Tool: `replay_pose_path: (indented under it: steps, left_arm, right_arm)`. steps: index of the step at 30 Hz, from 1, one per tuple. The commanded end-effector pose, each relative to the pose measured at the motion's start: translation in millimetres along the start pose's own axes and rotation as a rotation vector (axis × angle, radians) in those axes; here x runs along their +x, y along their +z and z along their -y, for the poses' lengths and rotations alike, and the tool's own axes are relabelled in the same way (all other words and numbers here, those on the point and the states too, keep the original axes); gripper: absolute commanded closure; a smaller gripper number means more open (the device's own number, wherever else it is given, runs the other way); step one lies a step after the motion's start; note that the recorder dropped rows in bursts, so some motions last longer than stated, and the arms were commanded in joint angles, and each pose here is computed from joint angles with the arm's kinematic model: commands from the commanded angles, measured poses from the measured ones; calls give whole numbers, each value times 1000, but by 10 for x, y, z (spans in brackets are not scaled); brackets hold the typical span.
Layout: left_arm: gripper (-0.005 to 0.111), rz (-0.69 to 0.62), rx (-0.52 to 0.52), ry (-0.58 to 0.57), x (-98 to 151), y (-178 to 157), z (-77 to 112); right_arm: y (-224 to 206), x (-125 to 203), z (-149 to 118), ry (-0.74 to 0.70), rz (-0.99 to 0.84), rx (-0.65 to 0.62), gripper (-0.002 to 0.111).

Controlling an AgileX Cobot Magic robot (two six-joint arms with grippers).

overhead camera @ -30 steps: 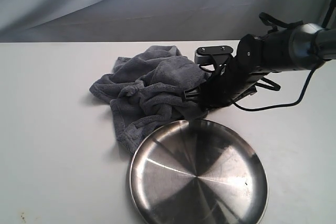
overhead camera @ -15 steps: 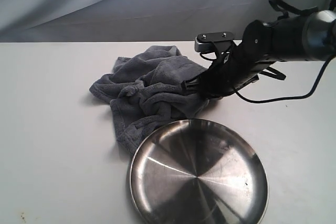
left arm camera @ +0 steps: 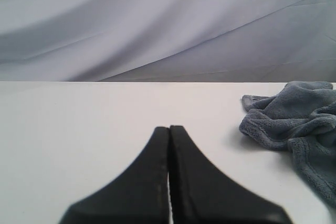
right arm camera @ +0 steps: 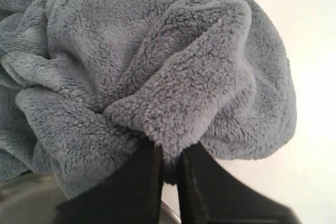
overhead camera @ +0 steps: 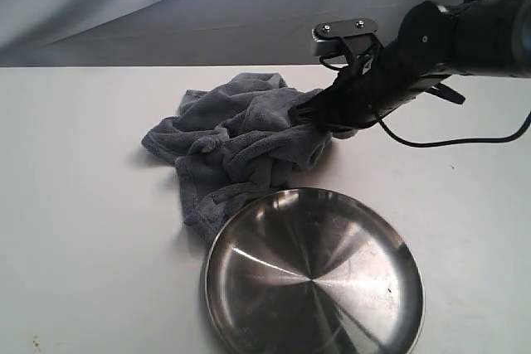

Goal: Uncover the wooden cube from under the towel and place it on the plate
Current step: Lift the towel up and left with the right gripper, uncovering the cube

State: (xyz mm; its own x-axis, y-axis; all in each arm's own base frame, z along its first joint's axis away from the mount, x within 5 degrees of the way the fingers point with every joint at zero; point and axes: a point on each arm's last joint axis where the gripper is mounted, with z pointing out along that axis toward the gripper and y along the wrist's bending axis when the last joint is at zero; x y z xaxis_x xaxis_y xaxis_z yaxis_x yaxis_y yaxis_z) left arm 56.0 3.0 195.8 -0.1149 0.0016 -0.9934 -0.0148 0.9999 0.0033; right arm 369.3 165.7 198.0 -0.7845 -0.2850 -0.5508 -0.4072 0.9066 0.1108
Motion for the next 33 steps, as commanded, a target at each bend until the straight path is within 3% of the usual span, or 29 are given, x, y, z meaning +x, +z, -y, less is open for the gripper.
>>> replay_pose_path:
  steps: [1,16,24,33]
  left_arm:
    - [107,5,-2,4,6,1,-1]
    - [107,5,-2,4,6,1,-1]
    - [107,5,-2,4,6,1,-1]
    - [107,5,-2,5,6,1,-1]
  right_arm:
    - [-158,-110,-29,-86,79,-9,108]
    - [-323,-298,-80,-231,173,-17,108]
    - [-510,-604,-457,-337,253,-75,108]
    - [-359,-721,-820,-429,289,-116,108]
